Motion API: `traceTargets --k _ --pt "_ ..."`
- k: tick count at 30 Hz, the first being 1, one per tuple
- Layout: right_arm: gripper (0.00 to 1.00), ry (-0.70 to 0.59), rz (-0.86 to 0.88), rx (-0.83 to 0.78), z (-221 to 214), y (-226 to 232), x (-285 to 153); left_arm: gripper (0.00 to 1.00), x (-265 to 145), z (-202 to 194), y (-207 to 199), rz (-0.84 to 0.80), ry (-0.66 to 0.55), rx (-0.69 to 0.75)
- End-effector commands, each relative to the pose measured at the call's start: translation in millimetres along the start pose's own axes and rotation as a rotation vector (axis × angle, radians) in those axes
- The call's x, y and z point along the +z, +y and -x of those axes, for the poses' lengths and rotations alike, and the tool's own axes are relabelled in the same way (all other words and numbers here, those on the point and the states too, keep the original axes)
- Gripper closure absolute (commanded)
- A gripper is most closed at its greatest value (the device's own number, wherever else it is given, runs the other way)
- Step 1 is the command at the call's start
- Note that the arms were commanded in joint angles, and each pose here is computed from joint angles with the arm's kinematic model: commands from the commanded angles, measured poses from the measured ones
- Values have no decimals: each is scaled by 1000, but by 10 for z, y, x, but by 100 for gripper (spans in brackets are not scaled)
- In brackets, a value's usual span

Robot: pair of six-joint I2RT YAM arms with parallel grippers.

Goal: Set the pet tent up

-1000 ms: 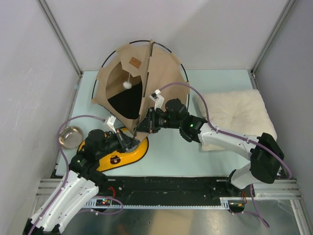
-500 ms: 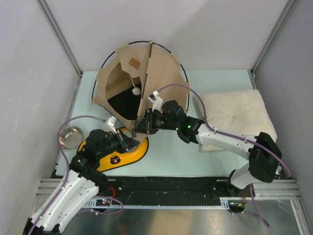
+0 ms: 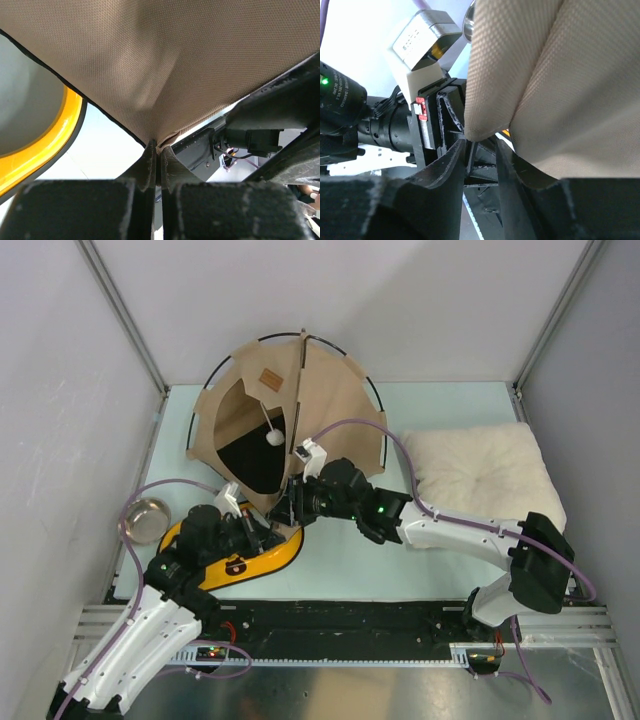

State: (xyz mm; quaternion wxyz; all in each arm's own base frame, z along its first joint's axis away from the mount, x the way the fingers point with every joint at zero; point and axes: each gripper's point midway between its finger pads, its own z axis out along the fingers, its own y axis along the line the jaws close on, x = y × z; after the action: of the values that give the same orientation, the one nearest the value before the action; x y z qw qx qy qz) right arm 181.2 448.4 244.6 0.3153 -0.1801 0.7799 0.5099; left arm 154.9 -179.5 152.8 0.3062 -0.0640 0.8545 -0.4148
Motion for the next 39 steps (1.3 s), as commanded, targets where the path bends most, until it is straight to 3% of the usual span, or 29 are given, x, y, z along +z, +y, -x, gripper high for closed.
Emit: traceTargets --k 1,5,9,17,23,32,39 --pt "62 -60 -35 -34 165 36 -92 100 -68 -183 -40 -11 87 -36" --pt "53 -28 -46 -29 53 28 -86 100 -63 -167 -37 -5 82 -34" --pt "51 -12 -29 -44 -66 93 -95 100 -56 -156 -32 1 82 -26" --pt "64 2 16 -68 -277 234 -84 100 -50 -145 -13 9 74 -27" --pt "79 -6 14 -71 -274 238 -65 100 -51 -167 15 9 68 -35" --pt "69 -41 20 -66 -180 226 -27 100 -34 -203 72 21 73 -41" --pt "68 -36 21 -64 -185 190 11 100 -36 -190 64 22 71 -40"
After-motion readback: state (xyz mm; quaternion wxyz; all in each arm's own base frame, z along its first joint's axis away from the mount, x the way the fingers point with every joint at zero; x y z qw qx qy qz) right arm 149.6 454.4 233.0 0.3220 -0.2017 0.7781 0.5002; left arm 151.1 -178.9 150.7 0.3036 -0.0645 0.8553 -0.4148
